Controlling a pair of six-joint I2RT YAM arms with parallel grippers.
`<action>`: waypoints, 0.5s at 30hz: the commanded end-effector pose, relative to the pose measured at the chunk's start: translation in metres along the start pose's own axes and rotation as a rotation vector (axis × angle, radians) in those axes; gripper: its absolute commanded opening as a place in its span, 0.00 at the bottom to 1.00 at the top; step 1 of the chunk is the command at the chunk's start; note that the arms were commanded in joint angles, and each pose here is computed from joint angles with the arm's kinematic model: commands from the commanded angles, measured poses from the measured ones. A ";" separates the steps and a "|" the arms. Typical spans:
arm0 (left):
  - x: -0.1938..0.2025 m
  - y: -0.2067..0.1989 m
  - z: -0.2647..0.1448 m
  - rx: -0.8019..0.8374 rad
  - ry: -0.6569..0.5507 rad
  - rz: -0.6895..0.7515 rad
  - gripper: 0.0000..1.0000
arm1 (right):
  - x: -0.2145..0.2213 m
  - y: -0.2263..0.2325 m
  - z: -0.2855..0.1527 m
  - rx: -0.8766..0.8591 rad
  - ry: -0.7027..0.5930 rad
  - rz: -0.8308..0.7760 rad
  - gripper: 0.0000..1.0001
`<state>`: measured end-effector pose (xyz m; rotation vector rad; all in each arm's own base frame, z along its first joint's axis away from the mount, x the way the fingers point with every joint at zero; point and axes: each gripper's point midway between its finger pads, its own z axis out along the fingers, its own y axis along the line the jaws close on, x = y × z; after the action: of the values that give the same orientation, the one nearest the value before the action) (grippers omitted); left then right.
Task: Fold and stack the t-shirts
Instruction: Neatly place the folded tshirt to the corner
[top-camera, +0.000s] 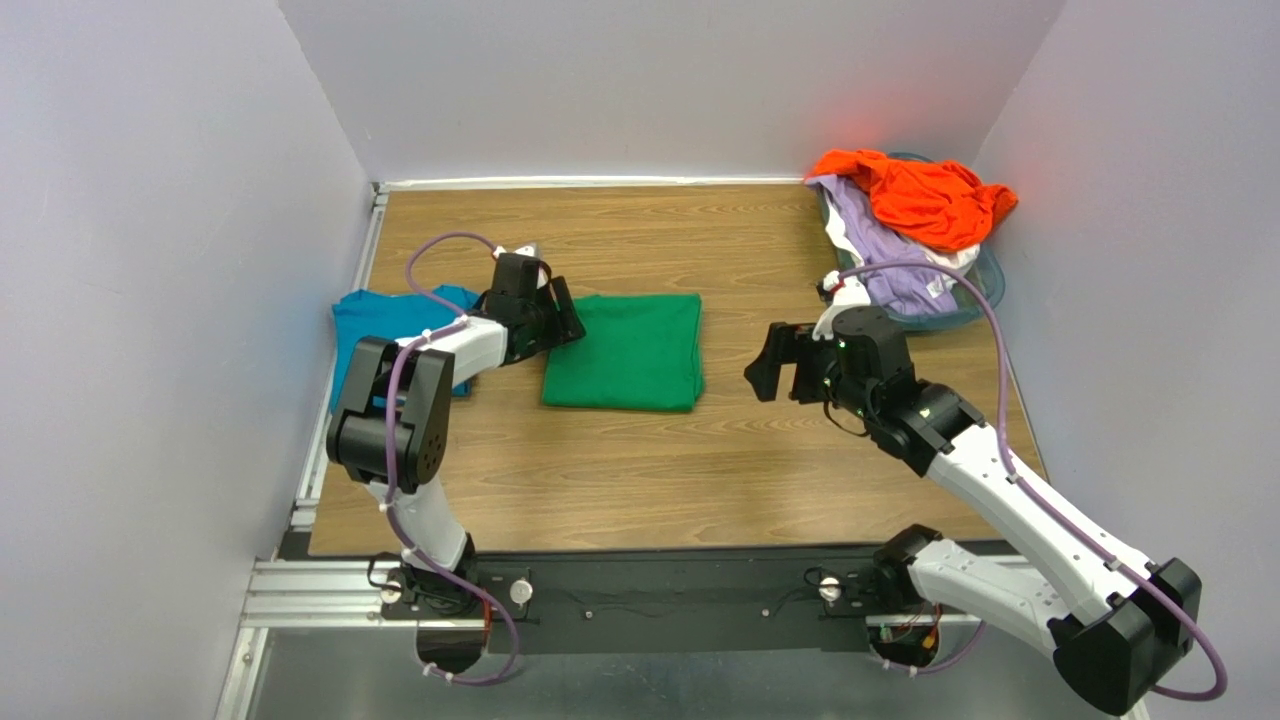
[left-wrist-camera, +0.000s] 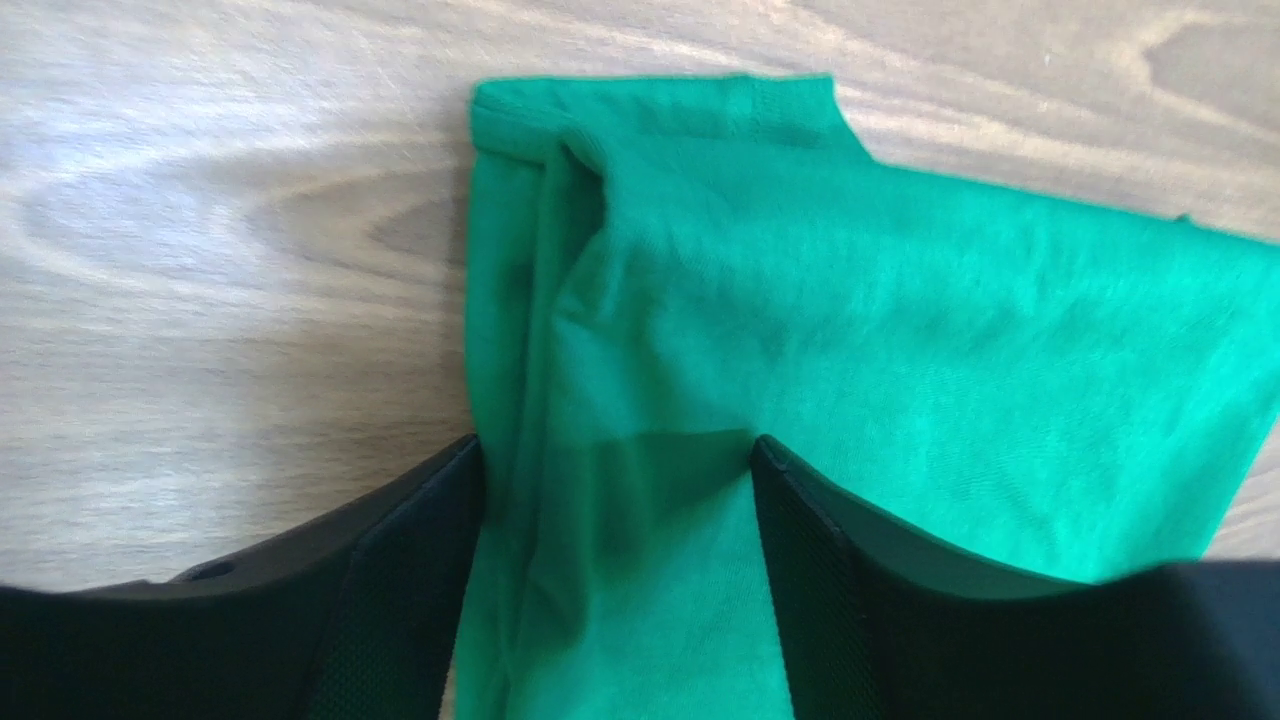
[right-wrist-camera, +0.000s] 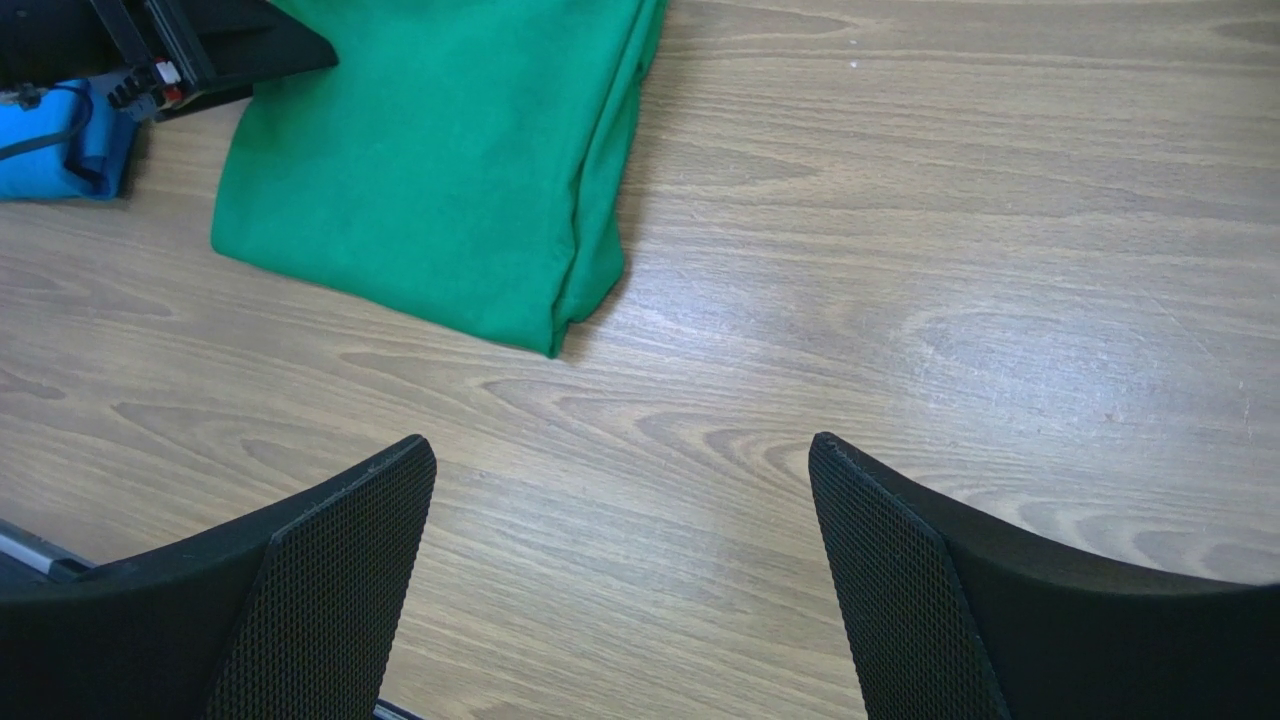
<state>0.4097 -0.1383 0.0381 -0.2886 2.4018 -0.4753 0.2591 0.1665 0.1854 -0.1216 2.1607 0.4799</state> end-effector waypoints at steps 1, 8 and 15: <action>0.031 0.002 0.006 -0.011 0.091 -0.004 0.62 | 0.008 -0.010 0.000 0.038 0.017 -0.016 1.00; 0.044 0.003 0.011 -0.023 0.137 -0.015 0.27 | 0.007 -0.010 -0.001 0.037 0.012 -0.015 1.00; 0.037 0.005 0.009 -0.083 0.147 0.029 0.00 | 0.009 -0.011 -0.001 0.039 0.016 -0.017 1.00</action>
<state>0.4063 -0.1551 0.0292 -0.2817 2.4527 -0.5043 0.2581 0.1659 0.1822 -0.1231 2.1680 0.4761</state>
